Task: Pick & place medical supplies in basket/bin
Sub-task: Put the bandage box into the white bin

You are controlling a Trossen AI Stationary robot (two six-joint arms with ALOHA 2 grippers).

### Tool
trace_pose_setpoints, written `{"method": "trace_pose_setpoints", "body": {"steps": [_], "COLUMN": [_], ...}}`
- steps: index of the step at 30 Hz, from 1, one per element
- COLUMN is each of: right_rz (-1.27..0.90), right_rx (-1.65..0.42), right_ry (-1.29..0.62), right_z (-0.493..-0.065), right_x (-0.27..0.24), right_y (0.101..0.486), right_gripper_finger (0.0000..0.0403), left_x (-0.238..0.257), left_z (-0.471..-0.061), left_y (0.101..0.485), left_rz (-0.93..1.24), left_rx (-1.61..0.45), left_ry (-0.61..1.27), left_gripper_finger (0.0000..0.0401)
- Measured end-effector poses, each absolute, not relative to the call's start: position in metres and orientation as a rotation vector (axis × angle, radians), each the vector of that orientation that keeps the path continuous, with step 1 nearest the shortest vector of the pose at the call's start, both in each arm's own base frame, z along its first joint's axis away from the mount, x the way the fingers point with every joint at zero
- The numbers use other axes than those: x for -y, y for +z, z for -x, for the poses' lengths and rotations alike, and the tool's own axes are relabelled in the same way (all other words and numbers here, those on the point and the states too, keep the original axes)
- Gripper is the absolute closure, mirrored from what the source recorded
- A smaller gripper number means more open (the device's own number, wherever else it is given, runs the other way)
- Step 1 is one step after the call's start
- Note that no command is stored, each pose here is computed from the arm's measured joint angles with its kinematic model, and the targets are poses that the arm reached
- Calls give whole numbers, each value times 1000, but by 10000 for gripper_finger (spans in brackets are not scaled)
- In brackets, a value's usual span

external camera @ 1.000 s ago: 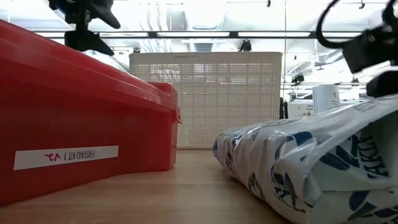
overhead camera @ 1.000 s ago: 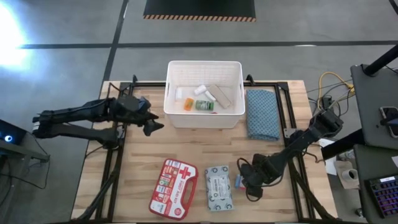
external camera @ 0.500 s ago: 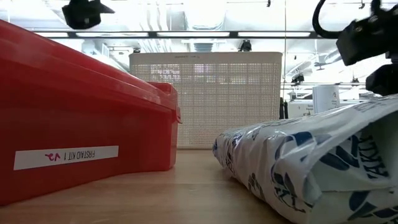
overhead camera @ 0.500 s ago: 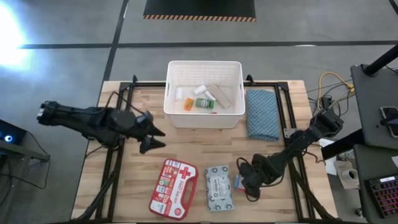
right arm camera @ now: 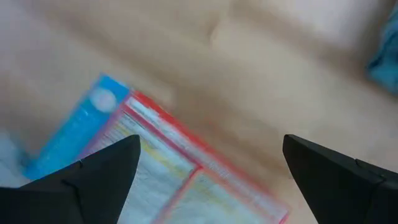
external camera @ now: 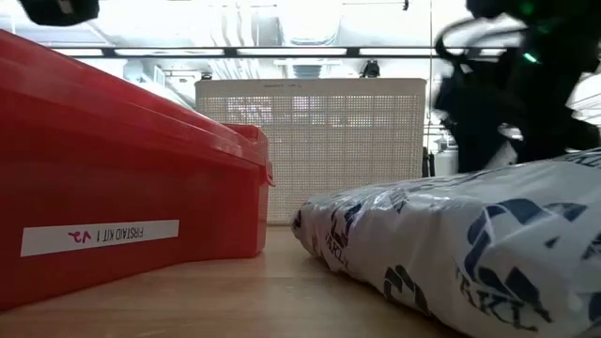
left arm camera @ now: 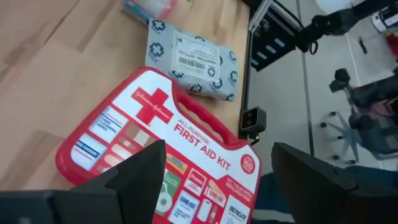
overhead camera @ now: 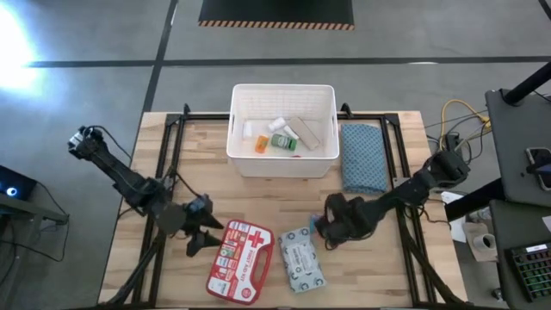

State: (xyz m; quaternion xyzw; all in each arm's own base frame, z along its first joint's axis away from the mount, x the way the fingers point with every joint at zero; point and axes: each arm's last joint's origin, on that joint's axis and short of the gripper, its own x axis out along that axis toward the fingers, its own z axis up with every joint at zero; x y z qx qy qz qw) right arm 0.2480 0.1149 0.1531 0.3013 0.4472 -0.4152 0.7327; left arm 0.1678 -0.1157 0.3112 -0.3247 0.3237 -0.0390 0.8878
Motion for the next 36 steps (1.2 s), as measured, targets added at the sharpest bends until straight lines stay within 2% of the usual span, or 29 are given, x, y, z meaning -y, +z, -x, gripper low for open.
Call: {"method": "trace_pose_setpoints", "body": {"steps": [4, 7, 13, 17, 20, 25, 34, 36], "right_rz": [-756, -744, -708, -867, -982, -1113, -1107, -1113], "right_rx": [-722, -684, -847, -934, -980, -1003, -1008, -1039], "right_ry": [-983, -926, -821, -927, -1000, -1091, -1197, -1210], "right_z": [-262, -270, -272, -260, -251, -238, -229, -226], "right_x": [-108, -109, -121, -128, -137, -149, -138, -135], "right_y": [179, 201, 246, 252, 246, 232, 206, 197], "right_gripper_finger": [19, 19, 19, 20, 35, 109, 285, 322], "left_x": [127, 132, 135, 137, 135, 123, 93, 91], "left_z": [-161, -157, -158, -167, -174, -184, -198, -199], "left_y": [310, 311, 310, 307, 303, 303, 310, 310], "left_rz": [672, 660, 605, 563, 545, 495, 475, 470], "left_rx": [-647, -611, -559, -531, -535, -508, -484, -490], "left_ry": [-59, -40, 9, 26, 59, 111, 142, 134], "left_gripper_finger": [132, 132, 132, 132, 141, 204, 384, 393]}}
